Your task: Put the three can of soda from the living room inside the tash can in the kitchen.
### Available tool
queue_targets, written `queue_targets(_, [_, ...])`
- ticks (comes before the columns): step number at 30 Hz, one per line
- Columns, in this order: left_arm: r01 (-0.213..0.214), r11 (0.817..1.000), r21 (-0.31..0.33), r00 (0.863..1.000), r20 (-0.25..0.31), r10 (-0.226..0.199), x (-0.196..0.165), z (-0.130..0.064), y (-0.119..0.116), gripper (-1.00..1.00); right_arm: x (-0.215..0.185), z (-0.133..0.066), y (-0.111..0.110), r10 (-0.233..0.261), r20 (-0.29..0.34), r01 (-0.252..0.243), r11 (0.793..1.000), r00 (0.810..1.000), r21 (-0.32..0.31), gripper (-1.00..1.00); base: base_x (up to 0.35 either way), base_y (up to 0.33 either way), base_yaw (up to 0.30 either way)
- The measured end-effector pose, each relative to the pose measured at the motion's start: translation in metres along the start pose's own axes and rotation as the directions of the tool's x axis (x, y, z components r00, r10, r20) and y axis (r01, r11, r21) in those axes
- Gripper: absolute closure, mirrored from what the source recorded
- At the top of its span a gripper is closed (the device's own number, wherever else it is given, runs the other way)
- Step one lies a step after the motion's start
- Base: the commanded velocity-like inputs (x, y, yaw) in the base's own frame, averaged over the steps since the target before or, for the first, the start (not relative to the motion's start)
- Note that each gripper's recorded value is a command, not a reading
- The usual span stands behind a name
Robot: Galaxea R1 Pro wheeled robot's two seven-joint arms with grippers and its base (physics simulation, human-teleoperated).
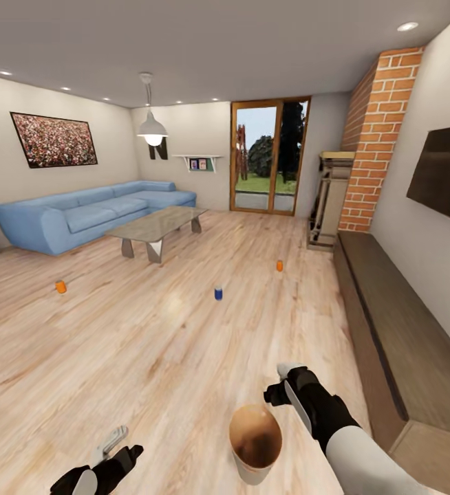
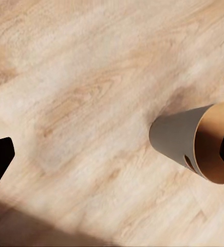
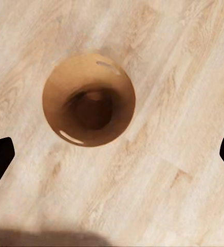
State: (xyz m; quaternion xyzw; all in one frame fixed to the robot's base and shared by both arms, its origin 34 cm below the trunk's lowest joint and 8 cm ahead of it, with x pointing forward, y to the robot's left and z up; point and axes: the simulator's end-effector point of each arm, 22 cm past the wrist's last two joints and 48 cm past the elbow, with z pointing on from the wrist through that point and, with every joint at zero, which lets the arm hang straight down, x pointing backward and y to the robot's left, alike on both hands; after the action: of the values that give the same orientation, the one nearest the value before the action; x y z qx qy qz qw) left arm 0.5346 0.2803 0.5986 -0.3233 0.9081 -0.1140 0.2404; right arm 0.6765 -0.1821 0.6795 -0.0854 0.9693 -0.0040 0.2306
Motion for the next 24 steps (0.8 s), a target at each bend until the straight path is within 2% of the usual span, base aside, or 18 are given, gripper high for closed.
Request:
queue_targets(4, [-0.007,1.000,-0.003,1.000,-0.002,0.007,0.001,0.000,0.000,-1.00,0.004,0.003,-0.013,0.005,-0.034,-0.003,0.998,0.999,0.055,-1.00,0.341,0.072,0.008])
queue_targets(7, [-0.010,1.000,-0.003,1.000,0.000,0.010,0.000,-0.001,-0.006,-1.00,0.009,0.008,-0.023,0.055,-0.095,-0.049,0.996,0.994,0.068,-1.00,0.229,0.018,0.002])
queue_targets(10, [-0.021,1.000,-0.006,0.999,-0.037,0.020,0.000,-0.008,-0.018,-1.00,0.012,0.009,-0.025,0.079,-0.121,-0.072,0.995,0.989,0.066,-1.00,0.082,0.006,0.001])
queue_targets(11, [-0.029,1.000,-0.007,0.998,-0.049,0.029,0.001,-0.010,-0.020,-1.00,0.013,0.010,-0.025,0.082,-0.124,-0.075,0.995,0.989,0.066,-1.00,0.037,0.003,0.000])
queue_targets(15, [-0.121,0.993,-0.004,0.988,-0.101,0.120,0.003,-0.017,-0.041,-1.00,0.013,0.010,-0.025,0.093,-0.133,-0.085,0.994,0.987,0.062,-1.00,0.017,0.001,0.000])
queue_targets(17, [-0.078,0.997,0.010,0.990,-0.115,0.079,0.001,-0.020,-0.044,-1.00,0.014,0.010,-0.023,0.104,-0.136,-0.098,0.994,0.985,0.053,-1.00,0.005,0.000,0.000])
queue_targets(19, [-0.058,0.998,0.024,0.991,-0.117,0.060,-0.002,-0.021,-0.048,-1.00,0.015,0.011,-0.020,0.122,-0.139,-0.117,0.992,0.983,0.040,-1.00,0.002,0.000,0.000])
queue_targets(22, [-0.050,0.998,0.032,0.992,-0.113,0.053,-0.006,-0.023,-0.049,-1.00,0.020,0.011,-0.014,0.144,-0.159,-0.143,0.990,0.977,0.021,-1.00,0.001,0.000,0.000])
queue_targets(24, [-0.051,0.998,0.022,0.993,-0.105,0.053,-0.011,-0.020,-0.040,-1.00,0.026,0.014,-0.011,0.153,-0.178,-0.153,0.988,0.972,0.013,-1.00,0.000,0.000,0.000])
